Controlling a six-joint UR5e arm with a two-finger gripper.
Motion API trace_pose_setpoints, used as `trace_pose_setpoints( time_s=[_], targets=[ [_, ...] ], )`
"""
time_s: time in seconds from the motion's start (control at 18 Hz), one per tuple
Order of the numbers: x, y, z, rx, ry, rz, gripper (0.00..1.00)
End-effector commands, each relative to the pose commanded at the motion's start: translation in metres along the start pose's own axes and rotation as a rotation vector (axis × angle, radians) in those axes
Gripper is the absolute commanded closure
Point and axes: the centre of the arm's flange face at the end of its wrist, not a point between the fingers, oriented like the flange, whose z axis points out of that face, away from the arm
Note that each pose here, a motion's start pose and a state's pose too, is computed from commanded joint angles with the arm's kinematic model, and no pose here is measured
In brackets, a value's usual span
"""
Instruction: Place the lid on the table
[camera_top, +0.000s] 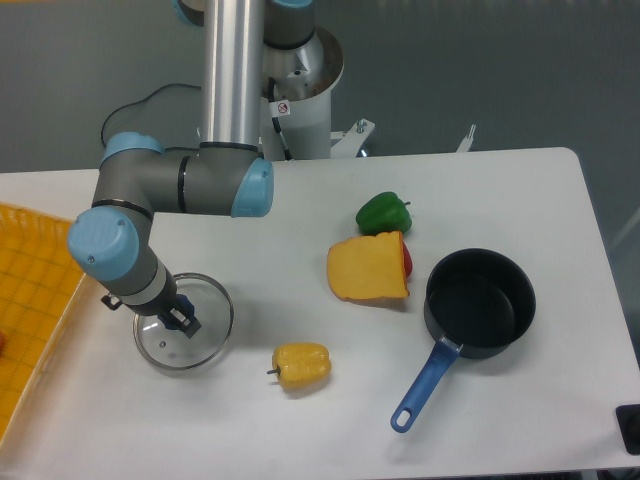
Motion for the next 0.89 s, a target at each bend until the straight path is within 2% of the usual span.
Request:
trace_pose_setpoints(
  time_s=[0.89],
  targets=[
    [0.004, -0.004, 0.013, -0.027, -0.008, 0.012, 0.43]
  ],
)
